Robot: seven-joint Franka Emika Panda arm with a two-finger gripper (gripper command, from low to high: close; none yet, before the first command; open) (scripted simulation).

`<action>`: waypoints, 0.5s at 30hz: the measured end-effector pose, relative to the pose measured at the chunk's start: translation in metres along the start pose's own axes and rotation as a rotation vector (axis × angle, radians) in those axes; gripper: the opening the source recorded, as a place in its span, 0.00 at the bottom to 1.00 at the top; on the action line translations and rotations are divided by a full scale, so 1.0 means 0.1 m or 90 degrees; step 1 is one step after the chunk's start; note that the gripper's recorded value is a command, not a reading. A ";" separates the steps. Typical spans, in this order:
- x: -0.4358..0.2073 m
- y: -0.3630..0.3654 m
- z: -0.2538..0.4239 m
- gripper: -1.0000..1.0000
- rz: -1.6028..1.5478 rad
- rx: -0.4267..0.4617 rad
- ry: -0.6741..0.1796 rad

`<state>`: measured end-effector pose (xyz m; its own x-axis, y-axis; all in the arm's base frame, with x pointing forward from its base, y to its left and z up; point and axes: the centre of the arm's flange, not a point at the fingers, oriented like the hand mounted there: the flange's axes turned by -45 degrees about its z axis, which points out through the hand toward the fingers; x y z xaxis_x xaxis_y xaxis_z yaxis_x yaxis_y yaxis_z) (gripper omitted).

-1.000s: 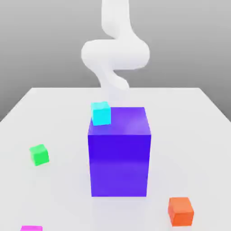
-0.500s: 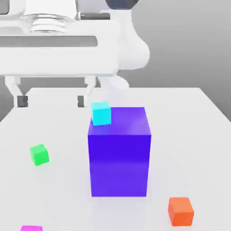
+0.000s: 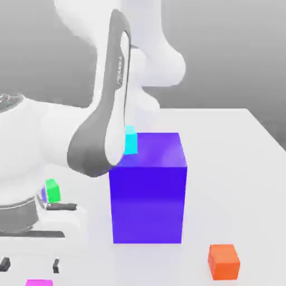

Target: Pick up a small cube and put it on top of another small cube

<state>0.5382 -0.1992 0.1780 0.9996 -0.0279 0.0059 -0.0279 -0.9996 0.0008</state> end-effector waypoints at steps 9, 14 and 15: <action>-0.02 0.01 0.50 0.00 0.000 0.001 -0.004; -0.03 0.03 -0.06 0.00 -0.002 0.000 -0.004; -0.13 0.12 -0.16 0.00 -0.012 -0.005 -0.006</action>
<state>0.5247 -0.2108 0.1937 1.0000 -0.0093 -0.0033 -0.0092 -0.9999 0.0085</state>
